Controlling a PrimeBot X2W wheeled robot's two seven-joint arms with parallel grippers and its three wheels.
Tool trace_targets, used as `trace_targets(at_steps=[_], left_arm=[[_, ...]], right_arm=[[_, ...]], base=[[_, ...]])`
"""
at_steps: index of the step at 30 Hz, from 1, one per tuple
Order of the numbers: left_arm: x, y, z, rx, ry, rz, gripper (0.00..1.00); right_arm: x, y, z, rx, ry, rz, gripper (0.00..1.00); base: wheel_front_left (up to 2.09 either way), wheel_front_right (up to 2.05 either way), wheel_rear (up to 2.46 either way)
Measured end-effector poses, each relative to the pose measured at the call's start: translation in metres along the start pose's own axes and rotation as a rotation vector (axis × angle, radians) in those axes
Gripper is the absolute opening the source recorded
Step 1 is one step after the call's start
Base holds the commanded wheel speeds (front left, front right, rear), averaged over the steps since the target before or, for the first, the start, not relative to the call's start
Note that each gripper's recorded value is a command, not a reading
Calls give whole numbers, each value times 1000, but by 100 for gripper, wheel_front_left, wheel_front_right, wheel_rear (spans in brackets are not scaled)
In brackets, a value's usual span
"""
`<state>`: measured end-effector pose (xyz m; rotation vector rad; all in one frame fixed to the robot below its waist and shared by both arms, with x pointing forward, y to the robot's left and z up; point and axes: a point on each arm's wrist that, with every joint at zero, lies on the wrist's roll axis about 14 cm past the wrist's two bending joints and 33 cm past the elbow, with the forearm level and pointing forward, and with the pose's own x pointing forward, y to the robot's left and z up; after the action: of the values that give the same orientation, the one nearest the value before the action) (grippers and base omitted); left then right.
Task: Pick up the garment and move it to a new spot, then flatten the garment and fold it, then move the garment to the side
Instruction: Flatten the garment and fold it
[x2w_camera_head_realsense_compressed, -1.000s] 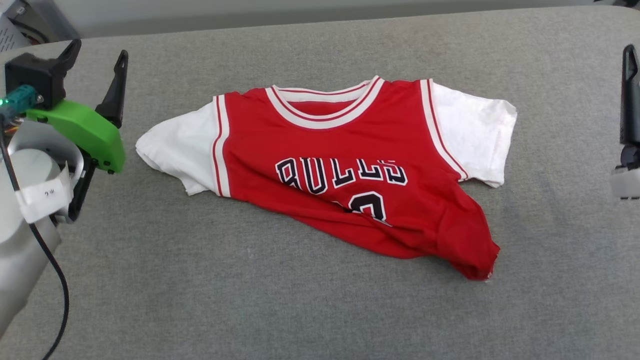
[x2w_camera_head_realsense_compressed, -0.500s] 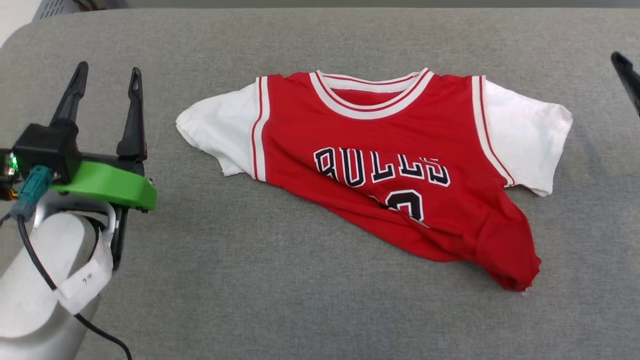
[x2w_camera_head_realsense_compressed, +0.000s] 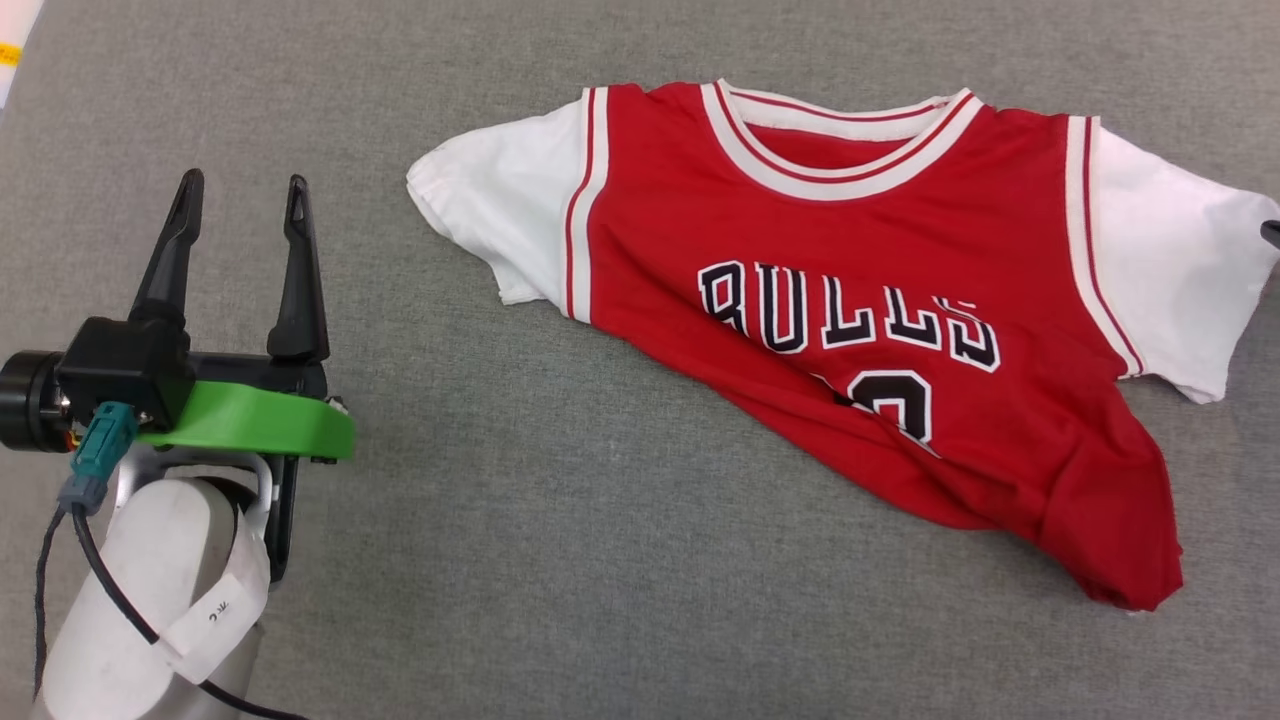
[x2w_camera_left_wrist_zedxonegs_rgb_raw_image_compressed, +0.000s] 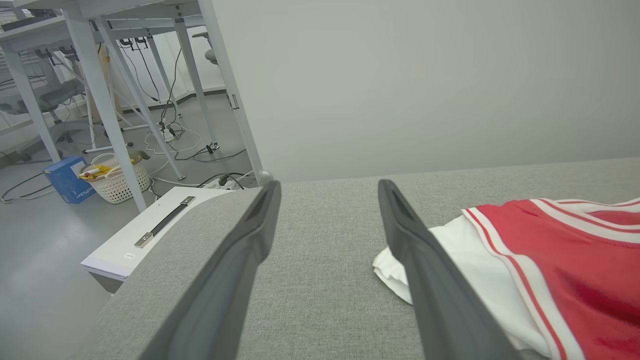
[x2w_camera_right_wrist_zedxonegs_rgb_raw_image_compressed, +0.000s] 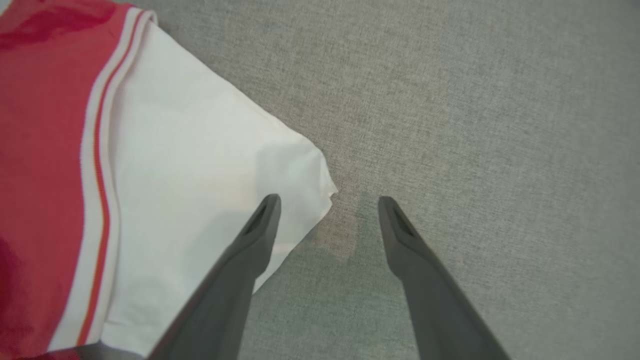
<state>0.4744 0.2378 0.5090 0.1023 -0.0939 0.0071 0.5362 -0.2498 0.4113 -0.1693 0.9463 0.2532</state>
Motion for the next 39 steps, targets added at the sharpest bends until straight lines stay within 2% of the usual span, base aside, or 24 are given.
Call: trace_targets(at_steps=[6, 12, 14, 22, 28, 35, 39], left_arm=[[-4, 8, -20, 8, 45, 26, 100], [-6, 11, -30, 25, 67, 31, 100], [-6, 10, -31, 30, 71, 25, 100], [1, 3, -25, 52, 58, -39, 100], [21, -11, 5, 77, -21, -125, 100], [58, -37, 26, 116, -25, -257, 100], [79, -69, 35, 135, 42, -382, 100]], right_arm=[[36, 20, -18, -8, 82, 48, 100], [49, 20, -31, -11, 122, 50, 100], [48, 19, -30, -17, 101, 47, 0], [24, 23, -10, -41, -74, 48, 0], [-19, 11, 9, -97, -227, 15, 0], [-59, -1, -5, -116, -277, -17, 0], [-73, -5, -13, -120, -291, -32, 0]], base=[[0, 0, 0], [0, 0, 0], [0, 0, 0], [0, 0, 0], [0, 0, 0], [0, 0, 0], [0, 0, 0]])
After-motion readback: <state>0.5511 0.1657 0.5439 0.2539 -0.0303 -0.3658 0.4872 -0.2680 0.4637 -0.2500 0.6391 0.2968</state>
